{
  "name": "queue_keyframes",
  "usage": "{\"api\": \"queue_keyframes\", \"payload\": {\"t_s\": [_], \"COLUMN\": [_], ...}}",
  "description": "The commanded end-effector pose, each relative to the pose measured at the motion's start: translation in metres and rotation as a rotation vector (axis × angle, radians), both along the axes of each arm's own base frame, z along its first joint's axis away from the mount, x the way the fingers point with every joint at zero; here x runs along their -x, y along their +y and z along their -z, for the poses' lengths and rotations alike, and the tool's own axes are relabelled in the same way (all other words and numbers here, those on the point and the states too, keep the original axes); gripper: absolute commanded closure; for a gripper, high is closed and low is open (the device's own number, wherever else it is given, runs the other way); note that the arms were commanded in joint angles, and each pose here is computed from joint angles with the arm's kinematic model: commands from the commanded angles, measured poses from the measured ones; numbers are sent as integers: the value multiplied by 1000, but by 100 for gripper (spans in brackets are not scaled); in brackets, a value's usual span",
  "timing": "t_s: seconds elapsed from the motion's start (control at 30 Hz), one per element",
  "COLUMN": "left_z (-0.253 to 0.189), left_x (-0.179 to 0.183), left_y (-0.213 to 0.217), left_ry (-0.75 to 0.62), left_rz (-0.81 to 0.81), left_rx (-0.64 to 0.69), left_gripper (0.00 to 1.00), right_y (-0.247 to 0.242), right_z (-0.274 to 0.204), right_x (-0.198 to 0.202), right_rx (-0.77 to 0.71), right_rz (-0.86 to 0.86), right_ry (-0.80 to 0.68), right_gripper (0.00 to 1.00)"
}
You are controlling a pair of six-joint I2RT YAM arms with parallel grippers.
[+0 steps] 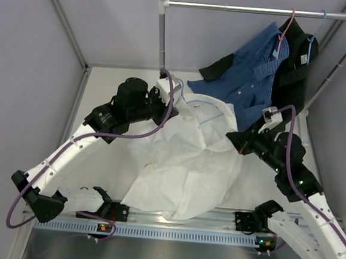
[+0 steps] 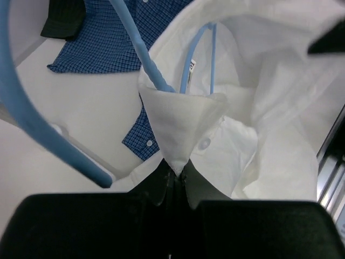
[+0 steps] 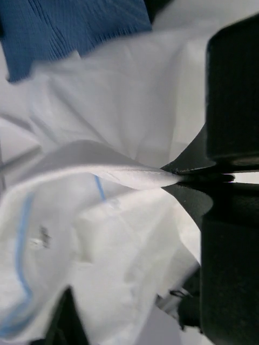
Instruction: Place the shirt on the hanger
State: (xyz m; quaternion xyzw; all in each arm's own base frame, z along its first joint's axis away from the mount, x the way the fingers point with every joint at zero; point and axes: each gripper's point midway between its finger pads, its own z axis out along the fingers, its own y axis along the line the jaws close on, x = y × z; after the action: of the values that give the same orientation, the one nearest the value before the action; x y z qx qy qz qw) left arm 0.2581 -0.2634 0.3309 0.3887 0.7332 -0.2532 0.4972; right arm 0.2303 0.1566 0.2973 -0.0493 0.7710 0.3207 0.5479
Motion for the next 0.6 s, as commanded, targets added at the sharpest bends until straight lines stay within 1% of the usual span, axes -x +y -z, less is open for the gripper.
{"api": "queue_keyframes", "payload": {"t_s": [0.0, 0.03, 0.07, 0.1, 0.13, 0.17, 0.2, 0.27, 0.3, 0.33, 0.37, 0.4, 0.43, 0.47, 0.53, 0.57], "left_z": [-71, -77, -90, -94, -96, -97, -96, -91, -91, -84, -82, -84, -81, -75, -72, -61], "left_x": [-25, -18, -5, 2, 7, 11, 17, 18, 15, 12, 11, 10, 11, 12, 13, 11], "left_y": [2, -4, -18, -24, -30, -35, -40, -41, -38, -37, -35, -33, -33, -32, -26, -25], "left_ry": [-59, -55, -63, -61, -52, -44, -31, -23, -27, -19, -22, -40, -46, -53, -90, -89], "left_rz": [-205, -161, -48, 5, 52, 87, 136, 144, 117, 99, 85, 80, 83, 88, 84, 75], "left_rx": [289, 330, 377, 392, 401, 406, 408, 407, 413, 408, 407, 412, 407, 393, 373, 352], "left_gripper": [100, 100, 100, 100, 100, 100, 100, 100, 100, 100, 100, 100, 100, 100, 100, 100], "right_y": [54, 62, 79, 81, 92, 99, 101, 96, 82, 73, 69, 67, 66, 61, 62, 56], "right_z": [-6, -2, 9, 18, 21, 35, 41, 61, 65, 69, 71, 69, 67, 61, 44, 29], "right_x": [38, 38, 47, 42, 49, 46, 43, 34, 20, 17, 14, 14, 16, 23, 41, 58], "right_rx": [-216, -214, -168, -124, -91, -34, -13, 59, 102, 137, 150, 153, 156, 149, 107, 73], "right_rz": [-259, -270, -326, -294, -337, -352, -344, -303, -200, -168, -145, -140, -147, -158, -238, -285], "right_ry": [20, 0, 7, 15, 12, 23, 27, 39, 27, 6, -3, -13, -21, -27, -62, -108], "right_gripper": [100, 100, 100, 100, 100, 100, 100, 100, 100, 100, 96, 86, 71, 47, 41, 33]}}
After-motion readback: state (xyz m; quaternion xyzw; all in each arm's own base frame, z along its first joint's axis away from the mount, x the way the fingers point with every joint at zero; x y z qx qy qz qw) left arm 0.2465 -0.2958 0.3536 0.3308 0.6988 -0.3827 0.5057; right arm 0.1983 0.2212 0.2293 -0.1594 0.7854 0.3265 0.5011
